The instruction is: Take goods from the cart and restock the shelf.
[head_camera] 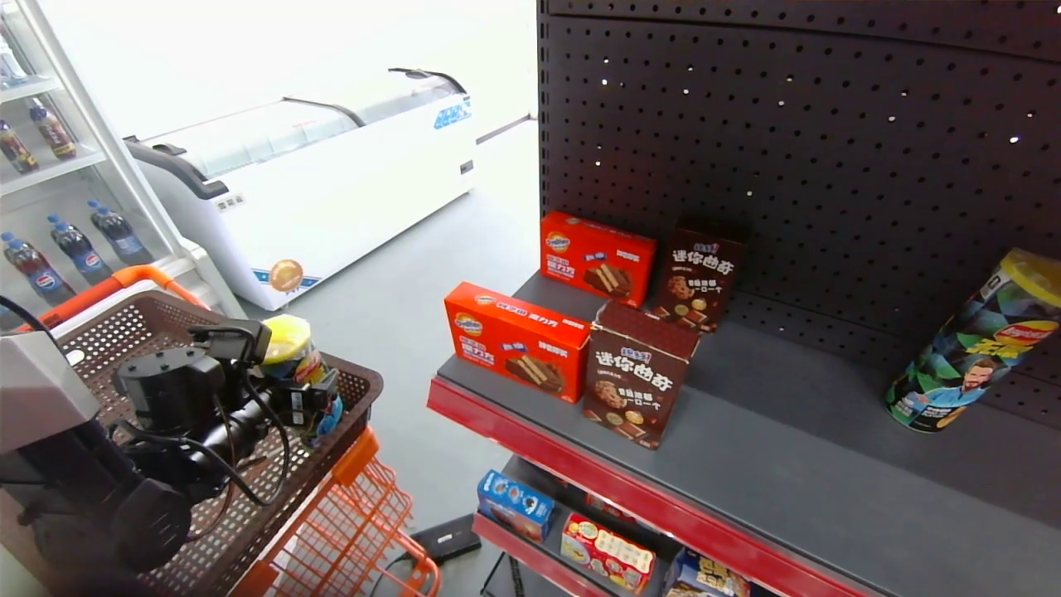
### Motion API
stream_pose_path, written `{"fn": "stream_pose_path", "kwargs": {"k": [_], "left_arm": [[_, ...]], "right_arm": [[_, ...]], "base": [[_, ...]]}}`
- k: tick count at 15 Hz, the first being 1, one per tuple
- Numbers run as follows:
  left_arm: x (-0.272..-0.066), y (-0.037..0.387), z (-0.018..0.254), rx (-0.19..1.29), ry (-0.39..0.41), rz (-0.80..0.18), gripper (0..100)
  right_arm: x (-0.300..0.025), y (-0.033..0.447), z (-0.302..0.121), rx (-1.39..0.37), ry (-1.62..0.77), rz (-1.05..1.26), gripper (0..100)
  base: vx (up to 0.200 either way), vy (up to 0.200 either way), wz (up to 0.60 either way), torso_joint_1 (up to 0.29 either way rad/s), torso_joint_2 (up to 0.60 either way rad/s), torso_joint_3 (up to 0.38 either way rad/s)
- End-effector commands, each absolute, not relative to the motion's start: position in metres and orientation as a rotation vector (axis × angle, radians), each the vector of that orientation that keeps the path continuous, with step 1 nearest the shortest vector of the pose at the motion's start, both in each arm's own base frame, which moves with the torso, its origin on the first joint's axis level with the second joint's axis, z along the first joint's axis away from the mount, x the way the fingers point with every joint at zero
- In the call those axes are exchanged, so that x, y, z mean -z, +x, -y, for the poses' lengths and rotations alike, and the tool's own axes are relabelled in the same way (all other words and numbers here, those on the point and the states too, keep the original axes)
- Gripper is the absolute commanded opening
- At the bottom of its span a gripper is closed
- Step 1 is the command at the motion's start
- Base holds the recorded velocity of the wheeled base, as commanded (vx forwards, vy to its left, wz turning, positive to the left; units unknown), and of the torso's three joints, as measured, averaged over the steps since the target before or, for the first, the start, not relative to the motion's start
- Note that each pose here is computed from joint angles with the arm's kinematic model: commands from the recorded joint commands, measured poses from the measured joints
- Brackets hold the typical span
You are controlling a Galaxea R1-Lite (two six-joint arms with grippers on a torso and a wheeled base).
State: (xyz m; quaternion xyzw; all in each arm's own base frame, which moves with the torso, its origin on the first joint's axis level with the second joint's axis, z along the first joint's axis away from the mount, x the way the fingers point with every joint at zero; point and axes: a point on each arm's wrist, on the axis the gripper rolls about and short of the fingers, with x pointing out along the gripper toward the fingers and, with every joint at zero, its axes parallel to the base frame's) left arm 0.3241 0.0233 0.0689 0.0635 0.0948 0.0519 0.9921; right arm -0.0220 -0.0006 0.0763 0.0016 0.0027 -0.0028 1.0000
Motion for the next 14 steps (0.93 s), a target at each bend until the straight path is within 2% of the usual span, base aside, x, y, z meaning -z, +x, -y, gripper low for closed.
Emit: {"fn": "stream_pose_path", "kwargs": {"k": [1,5,6,10,12,14], "left_arm": [[-0.059,0.338,-0.022,-0.093,0.125,-0.195,100],[-0.05,0.356,-0.019,-0.069,0.102,-0.177,100],[-0.05,0.36,-0.017,-0.065,0.093,-0.171,0],[-0.054,0.362,-0.008,-0.042,0.089,-0.166,0],[-0.074,0.359,-0.005,-0.036,0.091,-0.109,0],[-0.106,0.348,0.002,-0.022,0.094,-0.026,0]], "right_arm": [[-0.076,-0.022,0.001,0.005,0.003,-0.005,100],[-0.076,-0.022,0.001,0.005,0.003,-0.005,100],[-0.076,-0.022,0.001,0.005,0.003,-0.005,100],[-0.076,-0.022,0.001,0.005,0.003,-0.005,100],[-0.076,-0.022,0.001,0.005,0.003,-0.005,100],[-0.076,-0.022,0.001,0.005,0.003,-0.006,100]], "base": [[0.0,0.0,0.0,0.0,0.0,0.0],[0.0,0.0,0.0,0.0,0.0,0.0],[0.0,0.0,0.0,0.0,0.0,0.0],[0.0,0.0,0.0,0.0,0.0,0.0],[0.0,0.0,0.0,0.0,0.0,0.0],[0.0,0.0,0.0,0.0,0.0,0.0]]}}
